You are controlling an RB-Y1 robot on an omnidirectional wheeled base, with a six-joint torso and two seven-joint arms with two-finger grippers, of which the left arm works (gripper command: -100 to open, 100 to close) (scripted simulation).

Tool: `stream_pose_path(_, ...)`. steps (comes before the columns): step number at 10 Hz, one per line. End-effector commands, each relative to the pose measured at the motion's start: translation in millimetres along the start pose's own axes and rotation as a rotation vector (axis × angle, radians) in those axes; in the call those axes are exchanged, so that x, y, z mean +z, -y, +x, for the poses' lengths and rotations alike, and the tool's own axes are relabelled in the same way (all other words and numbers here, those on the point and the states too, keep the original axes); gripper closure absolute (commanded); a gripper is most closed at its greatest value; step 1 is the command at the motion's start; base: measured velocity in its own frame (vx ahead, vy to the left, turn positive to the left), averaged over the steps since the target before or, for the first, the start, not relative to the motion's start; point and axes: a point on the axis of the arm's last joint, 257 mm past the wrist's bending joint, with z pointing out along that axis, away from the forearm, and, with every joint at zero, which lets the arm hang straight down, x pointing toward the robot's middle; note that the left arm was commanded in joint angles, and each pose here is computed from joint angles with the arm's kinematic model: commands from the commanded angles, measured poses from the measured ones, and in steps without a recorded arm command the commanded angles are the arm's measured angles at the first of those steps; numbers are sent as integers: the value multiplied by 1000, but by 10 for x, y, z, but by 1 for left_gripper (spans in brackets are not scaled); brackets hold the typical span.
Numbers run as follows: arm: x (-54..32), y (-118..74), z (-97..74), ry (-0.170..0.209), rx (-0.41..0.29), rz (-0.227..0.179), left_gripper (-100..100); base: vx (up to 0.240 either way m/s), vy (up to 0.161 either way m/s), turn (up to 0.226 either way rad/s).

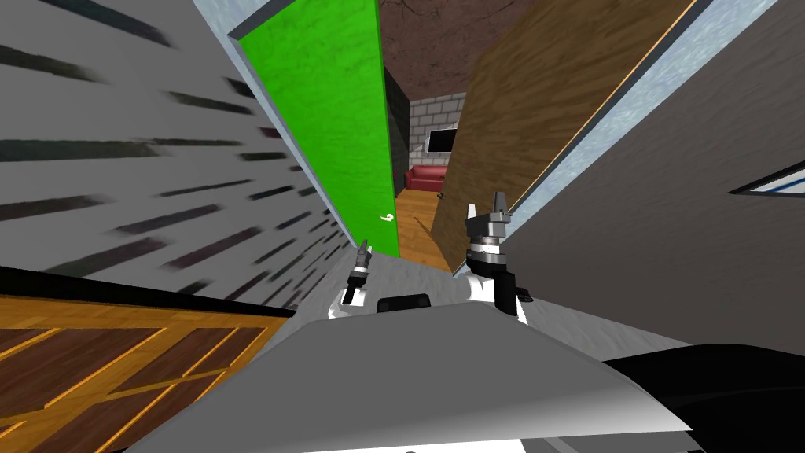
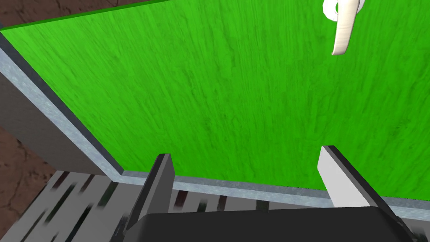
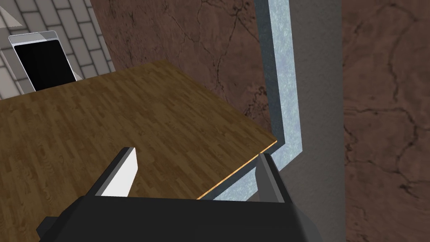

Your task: Push the door open

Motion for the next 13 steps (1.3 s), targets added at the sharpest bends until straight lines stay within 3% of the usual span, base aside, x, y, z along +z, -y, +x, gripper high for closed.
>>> stream_pose_path(1,-6,-99,26,-6,-3,-17,-100,83,45,-60)
stream_pose_path(13,-27,-717,305,-51,-31,-135,-100,96,54,-50)
